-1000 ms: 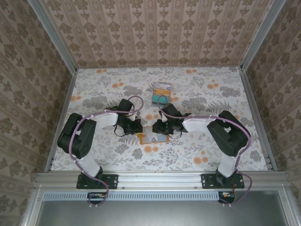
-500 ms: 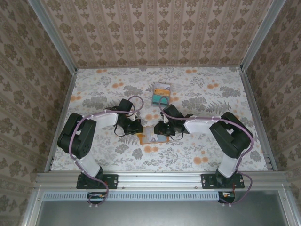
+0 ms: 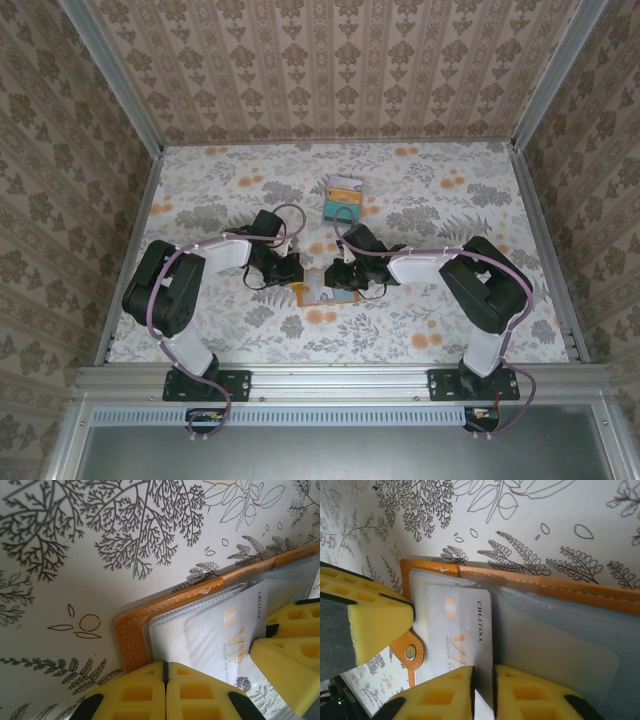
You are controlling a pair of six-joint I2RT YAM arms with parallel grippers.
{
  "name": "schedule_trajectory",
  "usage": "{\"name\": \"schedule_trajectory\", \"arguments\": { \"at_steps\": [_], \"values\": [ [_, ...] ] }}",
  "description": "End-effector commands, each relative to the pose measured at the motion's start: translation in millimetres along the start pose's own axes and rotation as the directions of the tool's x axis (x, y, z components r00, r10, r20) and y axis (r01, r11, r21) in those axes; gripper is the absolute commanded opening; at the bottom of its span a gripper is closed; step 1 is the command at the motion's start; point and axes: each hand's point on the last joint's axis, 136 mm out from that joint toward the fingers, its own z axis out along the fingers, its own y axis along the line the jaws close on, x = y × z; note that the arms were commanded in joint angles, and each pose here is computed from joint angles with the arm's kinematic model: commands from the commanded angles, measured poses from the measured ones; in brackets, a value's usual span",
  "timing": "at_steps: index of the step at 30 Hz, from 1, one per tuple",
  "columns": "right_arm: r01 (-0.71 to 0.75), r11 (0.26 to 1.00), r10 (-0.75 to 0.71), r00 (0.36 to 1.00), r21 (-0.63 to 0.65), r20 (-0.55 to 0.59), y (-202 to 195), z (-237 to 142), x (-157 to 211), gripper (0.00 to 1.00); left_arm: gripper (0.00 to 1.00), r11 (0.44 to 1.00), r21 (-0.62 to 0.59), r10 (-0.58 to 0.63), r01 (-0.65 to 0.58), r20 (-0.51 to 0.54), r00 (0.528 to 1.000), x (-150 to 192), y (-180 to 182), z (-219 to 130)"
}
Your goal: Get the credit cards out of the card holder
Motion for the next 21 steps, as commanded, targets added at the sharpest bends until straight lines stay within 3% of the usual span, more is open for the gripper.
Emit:
{"name": "schedule_trajectory", "arguments": {
  "at_steps": [1,6,16,21],
  "values": [
    [-0.02,0.999,0.021,0.999,0.026,-0.033,-8.1,4.6,11.6,0.14,0.06,1.0,-0.024,0.008,-0.009,-0.023,1.0,5.6,3.3,3.0],
    [-0.032,0.998,0.032,0.999,0.058,-0.005,-17.3,-4.2,10.7,0.02,0.06,1.0,-0.029,0.01,-0.01,-0.024,1.0,6.7,4.5,2.8],
    [-0.073,0.993,0.068,0.996,0.092,0.06,-42.6,-31.2,7.7,0.02,0.06,1.0,-0.027,0.011,-0.012,-0.027,1.0,6.8,4.0,2.7],
    [-0.048,0.996,0.042,0.995,0.075,0.086,-34.3,-46.4,1.8,0.01,0.06,1.0,-0.022,0.018,-0.019,-0.021,1.0,5.0,0.7,-0.2]
  ]
}}
